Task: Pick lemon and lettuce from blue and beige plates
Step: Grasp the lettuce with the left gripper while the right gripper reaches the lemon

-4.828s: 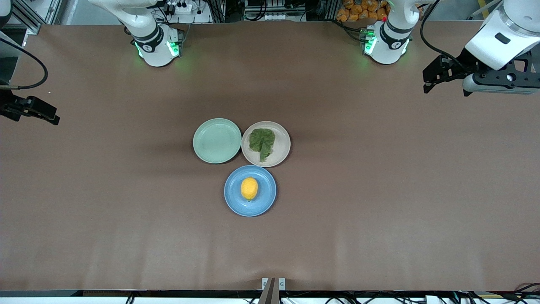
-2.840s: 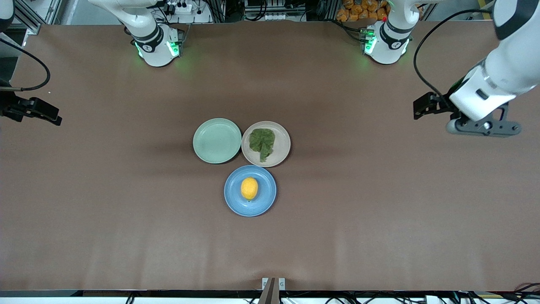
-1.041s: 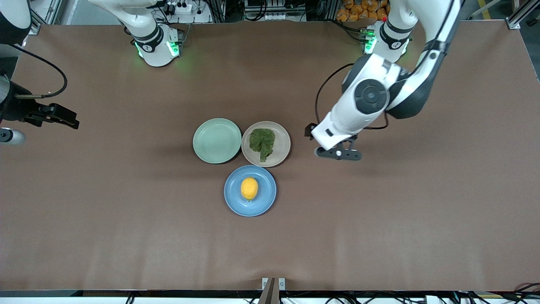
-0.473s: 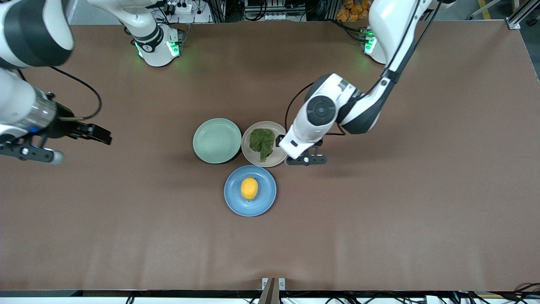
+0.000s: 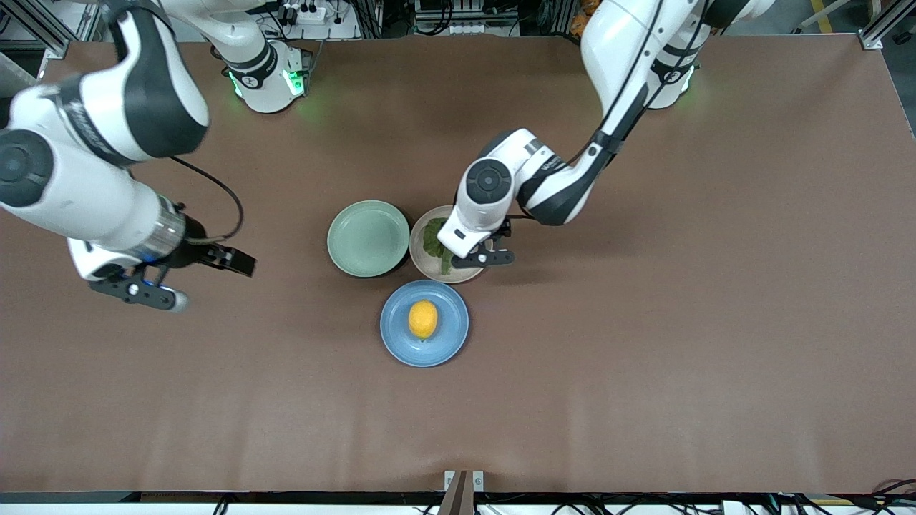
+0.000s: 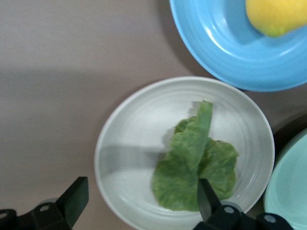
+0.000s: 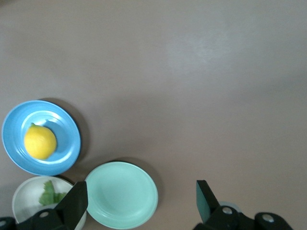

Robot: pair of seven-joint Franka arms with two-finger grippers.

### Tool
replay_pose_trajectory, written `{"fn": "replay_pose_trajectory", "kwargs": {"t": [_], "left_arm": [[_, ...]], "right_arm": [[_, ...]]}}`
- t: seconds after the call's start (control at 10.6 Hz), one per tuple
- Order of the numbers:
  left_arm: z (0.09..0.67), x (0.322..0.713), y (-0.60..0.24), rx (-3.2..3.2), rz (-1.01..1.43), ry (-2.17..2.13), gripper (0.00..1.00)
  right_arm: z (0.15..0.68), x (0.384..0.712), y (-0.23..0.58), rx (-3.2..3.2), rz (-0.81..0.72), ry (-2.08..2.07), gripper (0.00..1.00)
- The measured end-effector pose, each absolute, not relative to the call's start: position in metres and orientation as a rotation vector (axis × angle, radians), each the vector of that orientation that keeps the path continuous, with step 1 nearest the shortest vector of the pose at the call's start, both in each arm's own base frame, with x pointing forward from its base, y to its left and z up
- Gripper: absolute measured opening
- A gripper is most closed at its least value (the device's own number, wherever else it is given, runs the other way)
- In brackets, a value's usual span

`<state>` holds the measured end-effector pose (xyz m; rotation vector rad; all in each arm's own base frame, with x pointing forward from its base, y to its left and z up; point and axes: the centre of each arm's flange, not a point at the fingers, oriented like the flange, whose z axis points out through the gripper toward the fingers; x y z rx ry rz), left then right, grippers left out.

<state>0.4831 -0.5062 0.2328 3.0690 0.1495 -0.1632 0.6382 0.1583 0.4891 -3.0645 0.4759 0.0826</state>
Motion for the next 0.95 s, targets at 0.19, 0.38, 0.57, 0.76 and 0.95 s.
{"fn": "replay_pose_trajectory", "kwargs": {"t": [0.19,0.38,0.57,0.76,0.95], "left_arm": [[0.207,0.469,-0.522,3.069,-0.127,0.154,1.0],[0.189,0.457,-0.531,3.083,-0.13,0.145,1.0],[0.179,0.45,-0.537,3.091,-0.101,0.121,1.0],[0.172,0.444,-0.543,3.093,-0.08,0.1,1.0],[0.17,0.437,-0.549,3.091,-0.076,0.081,1.0]], "right_arm": [[0.459,0.645,0.19,-3.043,0.078,0.52,1.0],[0.424,0.65,0.227,-3.015,0.053,0.544,1.0],[0.385,0.657,0.261,-2.961,-0.001,0.59,1.0],[0.349,0.663,0.282,-2.914,-0.041,0.639,1.0],[0.329,0.665,0.298,-2.872,-0.08,0.675,1.0]]}}
